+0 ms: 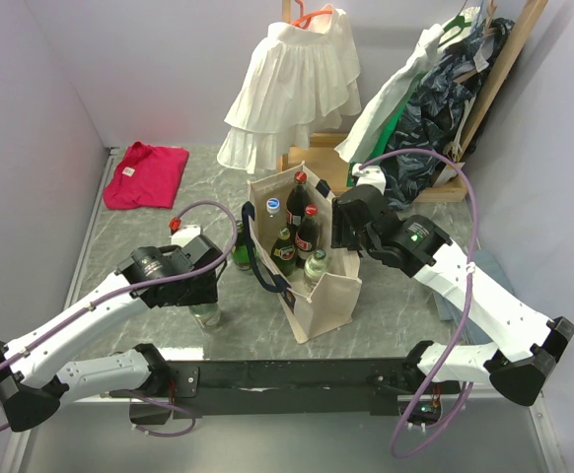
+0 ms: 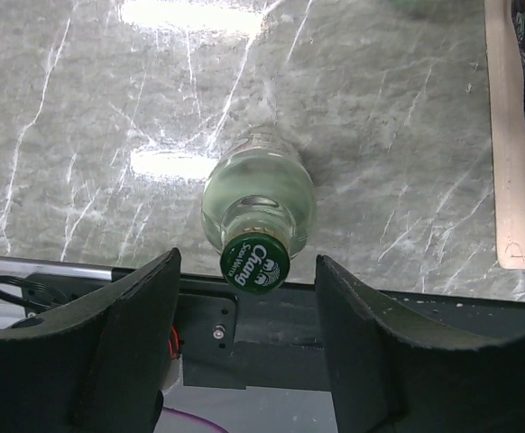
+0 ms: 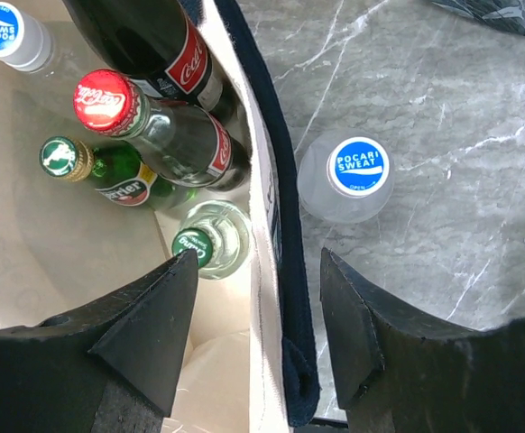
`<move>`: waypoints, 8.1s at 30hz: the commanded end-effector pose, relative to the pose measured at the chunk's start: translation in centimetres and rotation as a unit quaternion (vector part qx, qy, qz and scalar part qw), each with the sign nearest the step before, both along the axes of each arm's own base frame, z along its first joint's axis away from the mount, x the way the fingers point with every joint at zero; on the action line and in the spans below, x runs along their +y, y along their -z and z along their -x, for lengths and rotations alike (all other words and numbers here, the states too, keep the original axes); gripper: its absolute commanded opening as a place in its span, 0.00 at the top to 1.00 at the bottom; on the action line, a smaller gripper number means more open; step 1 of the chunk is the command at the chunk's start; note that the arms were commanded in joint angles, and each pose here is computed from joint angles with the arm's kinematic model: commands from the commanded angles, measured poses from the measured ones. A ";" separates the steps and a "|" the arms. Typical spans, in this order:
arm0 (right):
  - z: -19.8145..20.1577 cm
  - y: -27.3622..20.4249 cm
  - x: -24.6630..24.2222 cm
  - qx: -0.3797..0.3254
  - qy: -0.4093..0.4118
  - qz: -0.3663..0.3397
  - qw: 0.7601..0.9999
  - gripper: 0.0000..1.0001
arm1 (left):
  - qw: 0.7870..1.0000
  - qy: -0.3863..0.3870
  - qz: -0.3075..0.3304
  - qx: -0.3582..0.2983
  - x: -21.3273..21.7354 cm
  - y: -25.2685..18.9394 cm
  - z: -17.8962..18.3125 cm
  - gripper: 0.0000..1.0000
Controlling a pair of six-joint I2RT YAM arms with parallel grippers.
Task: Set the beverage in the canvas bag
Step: Pick up the drink from the center of the board, then place the drink in the canvas bag.
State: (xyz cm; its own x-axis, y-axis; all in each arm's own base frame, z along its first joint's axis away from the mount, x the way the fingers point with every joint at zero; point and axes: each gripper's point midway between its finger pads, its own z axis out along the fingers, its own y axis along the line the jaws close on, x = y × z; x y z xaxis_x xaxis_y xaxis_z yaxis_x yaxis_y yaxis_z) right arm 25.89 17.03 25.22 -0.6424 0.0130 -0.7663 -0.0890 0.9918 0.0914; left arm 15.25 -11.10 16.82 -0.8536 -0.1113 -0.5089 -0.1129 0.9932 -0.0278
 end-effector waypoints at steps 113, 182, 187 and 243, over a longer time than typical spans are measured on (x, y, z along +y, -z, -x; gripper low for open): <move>0.9 -0.1 0.3 0.018 -0.009 -0.012 1.000 0.41 | 0.960 0.061 0.089 -0.258 -1.4 -24.0 -6.0 0.99; 2.2 -2.9 -0.3 -0.004 -0.020 -0.045 0.999 1.00 | 0.886 0.229 0.239 -0.324 -12.3 -33.1 -7.9 0.99; 2.2 -2.3 -0.2 0.002 -0.021 -0.045 0.999 1.00 | 0.876 0.243 0.254 -0.330 -13.0 -33.8 -7.6 0.99; 1.9 -1.1 0.2 0.015 -0.024 -0.032 0.999 1.00 | 0.919 0.200 0.151 -0.304 -17.3 -22.3 -9.5 0.99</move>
